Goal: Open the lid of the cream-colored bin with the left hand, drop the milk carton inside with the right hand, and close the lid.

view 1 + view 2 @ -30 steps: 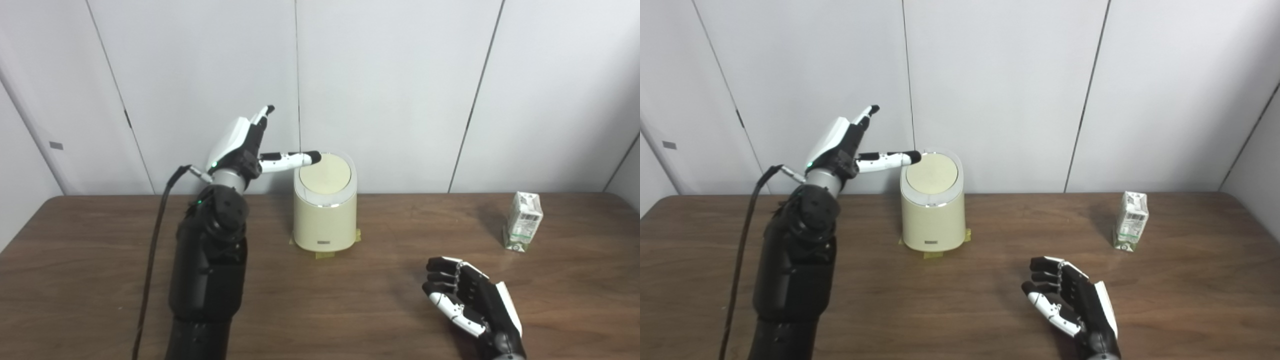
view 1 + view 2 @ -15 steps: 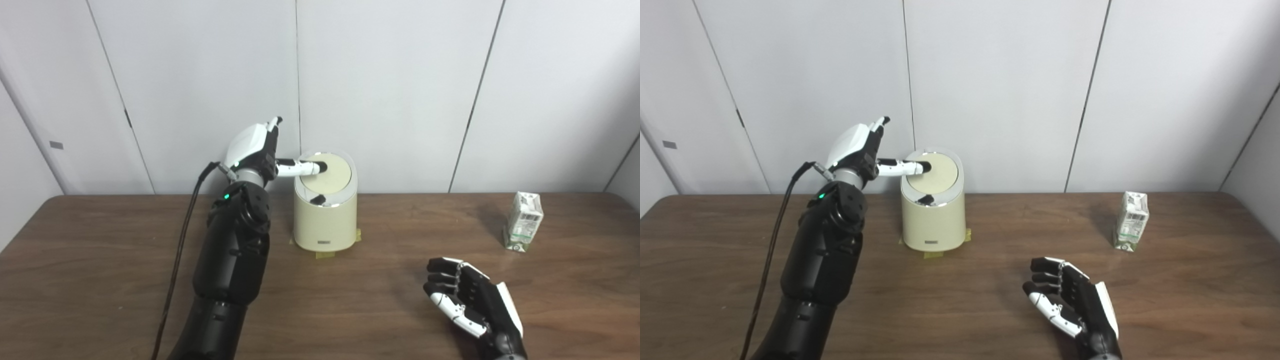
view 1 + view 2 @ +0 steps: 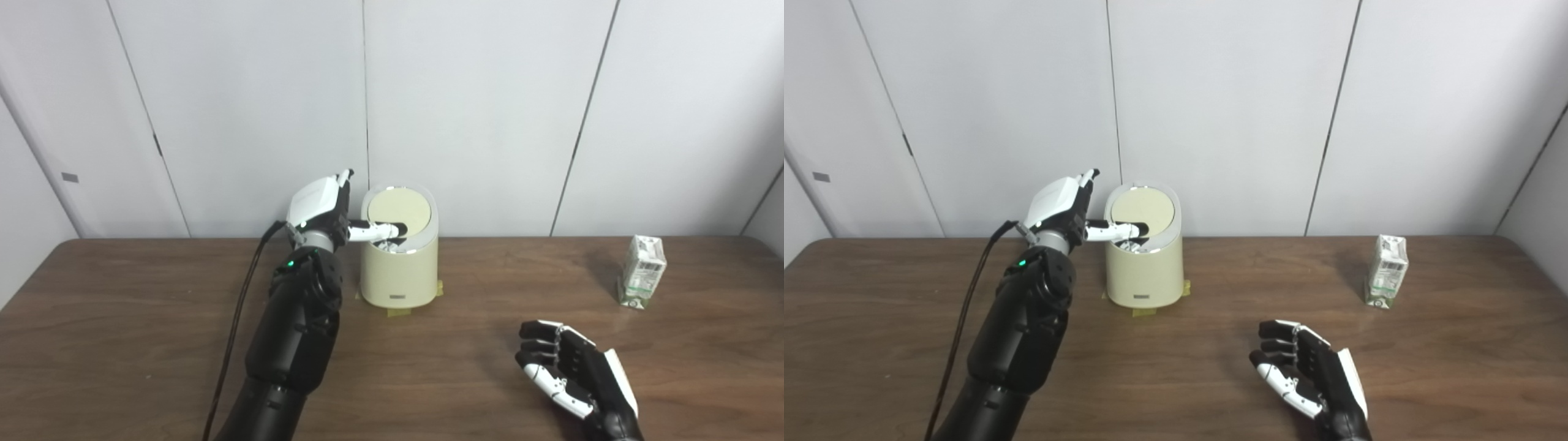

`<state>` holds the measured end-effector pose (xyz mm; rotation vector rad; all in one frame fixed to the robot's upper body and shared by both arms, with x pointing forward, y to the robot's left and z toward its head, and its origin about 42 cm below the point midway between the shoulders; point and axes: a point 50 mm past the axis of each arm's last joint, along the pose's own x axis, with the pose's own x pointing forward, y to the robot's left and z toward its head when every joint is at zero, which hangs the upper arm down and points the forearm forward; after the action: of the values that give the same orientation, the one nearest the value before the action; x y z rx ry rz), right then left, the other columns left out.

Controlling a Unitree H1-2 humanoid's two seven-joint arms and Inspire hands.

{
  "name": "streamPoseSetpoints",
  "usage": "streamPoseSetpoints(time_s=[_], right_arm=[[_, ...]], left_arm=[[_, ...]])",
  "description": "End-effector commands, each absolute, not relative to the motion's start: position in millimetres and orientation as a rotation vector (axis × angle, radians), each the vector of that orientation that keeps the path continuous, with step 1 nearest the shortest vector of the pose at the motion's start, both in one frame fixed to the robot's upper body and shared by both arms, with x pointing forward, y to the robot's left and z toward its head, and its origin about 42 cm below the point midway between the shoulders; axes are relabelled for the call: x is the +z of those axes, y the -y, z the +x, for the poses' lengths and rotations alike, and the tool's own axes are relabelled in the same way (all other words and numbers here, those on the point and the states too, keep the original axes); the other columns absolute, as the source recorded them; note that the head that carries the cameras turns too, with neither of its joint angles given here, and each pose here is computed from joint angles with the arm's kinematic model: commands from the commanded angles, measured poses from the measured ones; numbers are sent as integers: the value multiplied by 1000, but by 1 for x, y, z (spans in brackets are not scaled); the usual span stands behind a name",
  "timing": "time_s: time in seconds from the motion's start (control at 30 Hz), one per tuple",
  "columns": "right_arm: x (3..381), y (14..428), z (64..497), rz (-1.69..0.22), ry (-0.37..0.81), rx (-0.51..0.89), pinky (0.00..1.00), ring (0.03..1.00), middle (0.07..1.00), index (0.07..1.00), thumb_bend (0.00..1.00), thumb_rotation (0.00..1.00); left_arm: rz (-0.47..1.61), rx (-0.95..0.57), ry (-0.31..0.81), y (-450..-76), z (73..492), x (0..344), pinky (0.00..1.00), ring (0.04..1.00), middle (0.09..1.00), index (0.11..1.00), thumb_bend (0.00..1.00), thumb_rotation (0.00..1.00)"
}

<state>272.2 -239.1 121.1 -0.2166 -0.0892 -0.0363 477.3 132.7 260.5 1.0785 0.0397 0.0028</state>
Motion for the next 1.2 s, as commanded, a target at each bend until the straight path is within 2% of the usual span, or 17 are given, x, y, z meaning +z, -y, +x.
streamPoseSetpoints(time_s=[0.0,0.1,0.2,0.27,0.47,0.57,0.7,0.8,0.87,0.97,1.17], right_arm=[[138,236,277,-223,174,-27,560,647,677,646,293,311],[139,235,276,-220,165,-30,573,652,681,651,299,328],[139,235,276,-224,171,-30,573,655,679,649,304,331],[139,235,276,-215,174,-25,572,653,682,650,301,330],[139,235,276,-212,176,-17,574,652,681,652,289,300],[138,235,276,-206,169,-19,578,655,683,655,299,327],[138,234,277,-203,167,-18,582,657,683,655,297,310],[137,233,277,-196,165,-19,590,657,682,654,303,309],[137,233,277,-195,165,-20,589,654,680,653,303,310],[138,232,277,-195,166,-18,590,656,682,654,298,299],[138,232,276,-199,170,-19,585,654,679,652,301,303]], left_arm=[[1075,38,48,-123,484,291,1000,1000,1000,1000,990,595],[1075,44,42,-121,486,288,1000,1000,1000,1000,989,585],[1085,57,40,-120,488,287,1000,1000,1000,1000,972,529],[1092,66,38,-120,489,286,1000,1000,1000,1000,914,477],[1117,79,43,-121,491,288,1000,1000,1000,1000,822,552],[1124,79,48,-121,492,290,1000,1000,1000,1000,806,582],[1116,82,55,-119,492,294,1000,1000,1000,1000,792,678],[1119,88,63,-117,492,297,1000,1000,1000,1000,728,783],[1123,90,70,-117,492,298,1000,1000,1000,1000,682,811],[1128,92,72,-118,493,300,1000,1000,1000,1000,646,777],[1131,88,72,-120,494,300,1000,1000,1000,1000,680,676]])
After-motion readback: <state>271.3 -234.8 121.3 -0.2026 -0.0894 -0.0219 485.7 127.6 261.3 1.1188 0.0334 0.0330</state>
